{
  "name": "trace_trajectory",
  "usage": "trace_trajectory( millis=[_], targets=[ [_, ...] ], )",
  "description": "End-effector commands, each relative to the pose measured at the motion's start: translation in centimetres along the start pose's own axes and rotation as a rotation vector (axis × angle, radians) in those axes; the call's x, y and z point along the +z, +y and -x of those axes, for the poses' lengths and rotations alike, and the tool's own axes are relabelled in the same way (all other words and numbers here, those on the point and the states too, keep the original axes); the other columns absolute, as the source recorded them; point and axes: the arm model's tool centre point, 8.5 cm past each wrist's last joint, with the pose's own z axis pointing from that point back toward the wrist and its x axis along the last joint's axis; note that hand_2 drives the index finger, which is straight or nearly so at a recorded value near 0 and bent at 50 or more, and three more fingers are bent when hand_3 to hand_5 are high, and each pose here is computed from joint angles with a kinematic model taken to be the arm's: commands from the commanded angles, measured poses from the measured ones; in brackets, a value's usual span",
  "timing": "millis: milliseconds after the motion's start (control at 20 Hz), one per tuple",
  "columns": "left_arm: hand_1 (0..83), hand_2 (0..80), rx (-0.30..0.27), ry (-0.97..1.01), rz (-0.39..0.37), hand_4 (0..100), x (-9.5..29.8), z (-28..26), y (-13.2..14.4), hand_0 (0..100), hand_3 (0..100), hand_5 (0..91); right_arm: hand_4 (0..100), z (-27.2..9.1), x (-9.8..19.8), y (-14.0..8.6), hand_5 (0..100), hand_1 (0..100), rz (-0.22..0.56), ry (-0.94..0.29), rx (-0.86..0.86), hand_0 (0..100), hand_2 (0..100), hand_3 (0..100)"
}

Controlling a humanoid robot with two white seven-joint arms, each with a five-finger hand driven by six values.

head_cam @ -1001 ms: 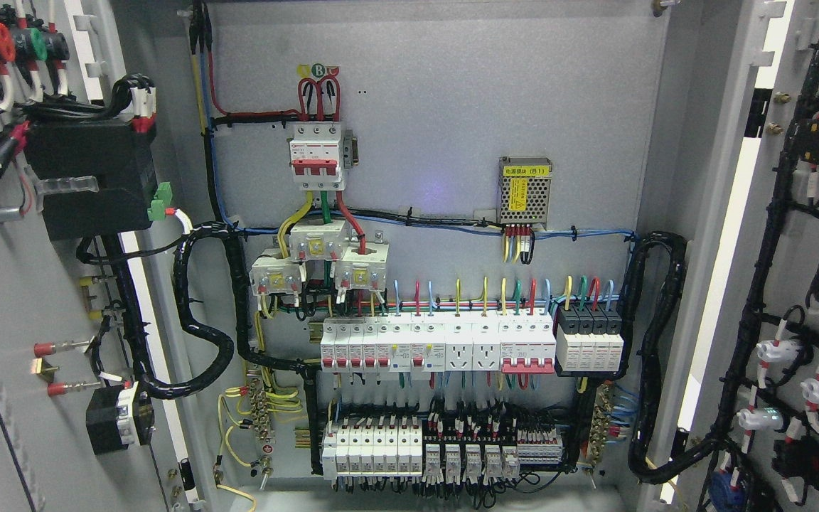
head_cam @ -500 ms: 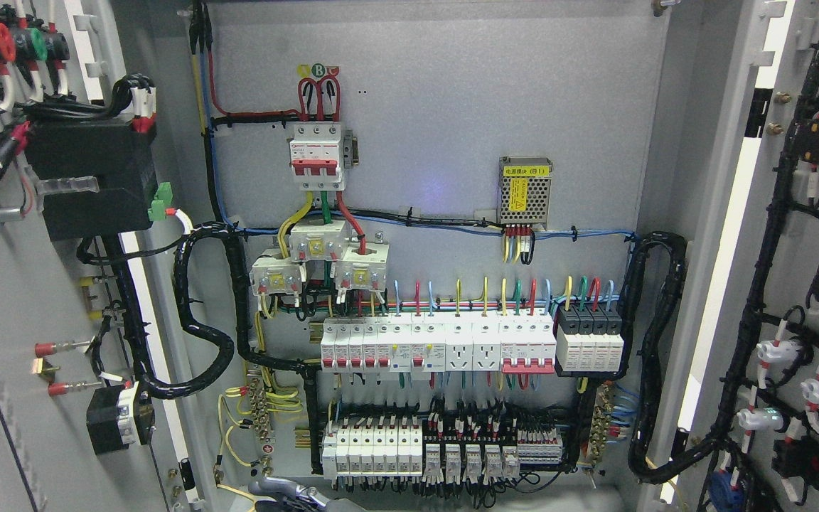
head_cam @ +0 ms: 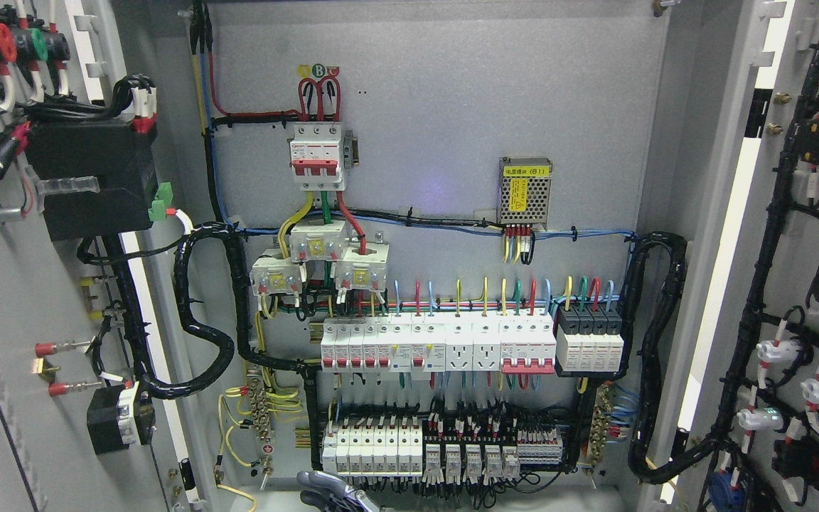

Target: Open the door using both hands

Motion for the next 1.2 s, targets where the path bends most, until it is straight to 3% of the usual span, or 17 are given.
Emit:
trace_trajectory(
  millis=[0, 300, 500, 701, 1151],
  targets=[
    [0.0, 0.0, -0.236, -0.486, 0.071, 0, 3.8, -16.1, -1.9, 0, 0, 0.0, 0, -3.6, 1.7, 1.3, 0, 0, -0.01, -0.089, 0.102, 38, 0, 0],
    [0.0, 0.0, -0.269, -0.552, 0.12, 0, 7.0, -16.5, -3.4, 0, 0, 0.0, 0, -6.4, 2.9, 2.1, 0, 0, -0.031, -0.152, 0.165, 38, 0, 0],
    [0.0, 0.0, -0.293, -0.608, 0.155, 0, 8.0, -17.4, -4.5, 0, 0, 0.0, 0, -7.9, 5.2, 1.8, 0, 0, -0.023, -0.179, 0.234, 38, 0, 0],
    [0.0, 0.0, -0.345, -0.681, 0.173, 0, 9.4, -18.2, -4.3, 0, 0, 0.0, 0, -8.1, 8.5, 0.6, 0, 0, 0.018, -0.136, 0.288, 38, 0, 0],
    [0.0, 0.0, -0.455, -0.889, 0.223, 0, 12.5, -21.9, -4.7, 0, 0, 0.0, 0, -9.3, 13.4, 1.7, 0, 0, 0.038, -0.159, 0.357, 38, 0, 0]
  ],
)
